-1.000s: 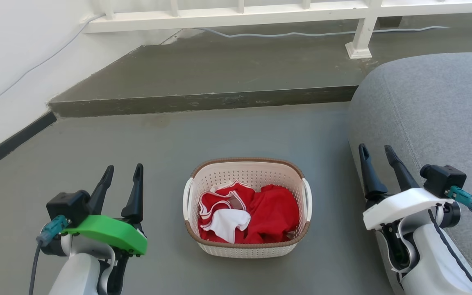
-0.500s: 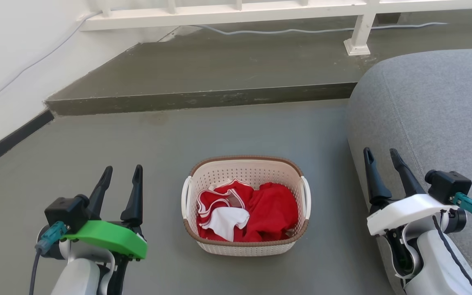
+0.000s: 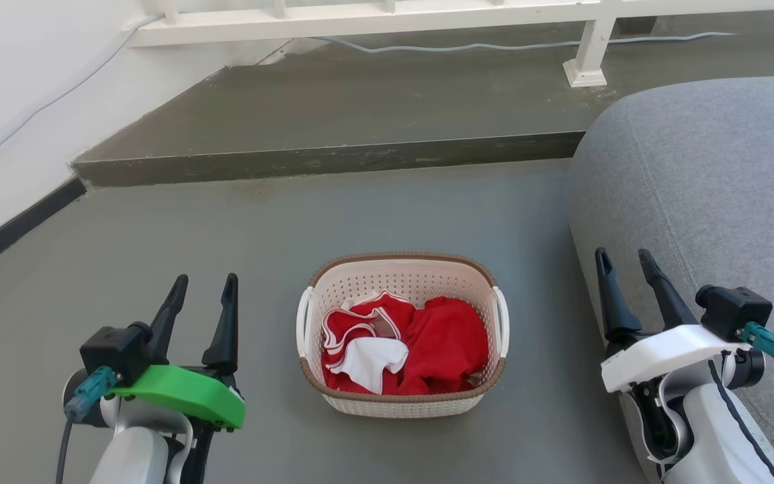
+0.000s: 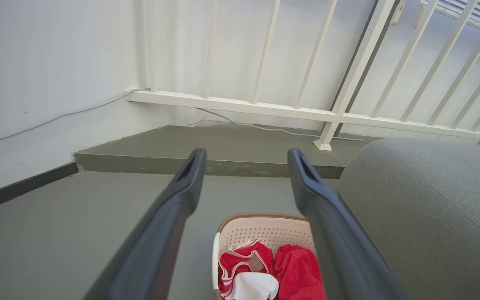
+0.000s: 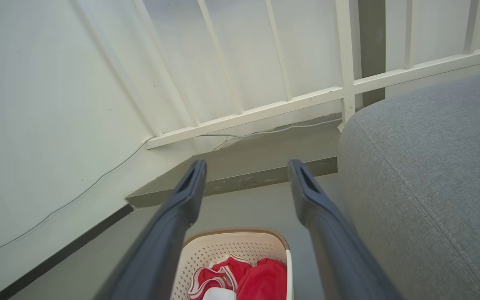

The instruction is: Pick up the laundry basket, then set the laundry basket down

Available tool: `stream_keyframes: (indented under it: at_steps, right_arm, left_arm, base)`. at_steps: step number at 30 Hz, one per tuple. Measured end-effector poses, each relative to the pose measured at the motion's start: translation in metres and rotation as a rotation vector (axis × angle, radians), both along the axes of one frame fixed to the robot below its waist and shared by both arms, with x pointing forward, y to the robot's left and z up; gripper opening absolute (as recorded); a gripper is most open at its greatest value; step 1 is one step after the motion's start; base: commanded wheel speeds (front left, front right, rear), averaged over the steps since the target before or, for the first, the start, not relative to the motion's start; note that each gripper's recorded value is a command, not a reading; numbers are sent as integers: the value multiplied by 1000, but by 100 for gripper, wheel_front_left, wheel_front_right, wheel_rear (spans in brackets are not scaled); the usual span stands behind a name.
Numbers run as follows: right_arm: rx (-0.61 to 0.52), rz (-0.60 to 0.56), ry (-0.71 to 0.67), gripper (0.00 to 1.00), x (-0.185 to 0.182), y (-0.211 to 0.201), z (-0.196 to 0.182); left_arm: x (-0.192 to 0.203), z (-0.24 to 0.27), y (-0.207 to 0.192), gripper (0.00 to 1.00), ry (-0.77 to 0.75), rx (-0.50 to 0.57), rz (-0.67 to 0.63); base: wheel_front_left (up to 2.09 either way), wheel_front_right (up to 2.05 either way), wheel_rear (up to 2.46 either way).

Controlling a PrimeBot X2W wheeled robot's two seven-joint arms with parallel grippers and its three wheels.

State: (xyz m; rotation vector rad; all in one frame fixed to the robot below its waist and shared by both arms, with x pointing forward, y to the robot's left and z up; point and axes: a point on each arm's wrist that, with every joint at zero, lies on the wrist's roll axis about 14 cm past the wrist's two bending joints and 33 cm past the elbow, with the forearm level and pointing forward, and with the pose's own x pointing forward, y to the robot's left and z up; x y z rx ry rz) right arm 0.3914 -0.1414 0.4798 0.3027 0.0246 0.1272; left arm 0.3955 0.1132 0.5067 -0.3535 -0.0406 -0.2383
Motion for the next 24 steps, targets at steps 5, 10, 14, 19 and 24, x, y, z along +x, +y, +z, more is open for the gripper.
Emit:
stream_keyframes:
  at_steps: [5,10,14,19,24]
  right_arm:
    - [-1,2,-1,100,0,0,0]
    - [1,2,26,0,-3,2,-8]
    - [14,-2,99,0,-17,4,-31]
    - [49,-18,106,0,-17,1,-31]
    - [114,-49,123,0,-16,-6,-32]
  left_arm:
    - [0,-1,-3,100,3,-7,-3]
    - [-4,-10,-12,0,36,-8,-27]
    - [-13,-29,-13,0,94,-8,-28]
    - [-14,-29,-11,0,107,-47,-18]
    - [-13,-28,-7,0,123,-113,1]
  base:
    - [0,0,0]
    - [0,0,0]
    - [0,0,0]
    - [0,0,0]
    - [0,0,0]
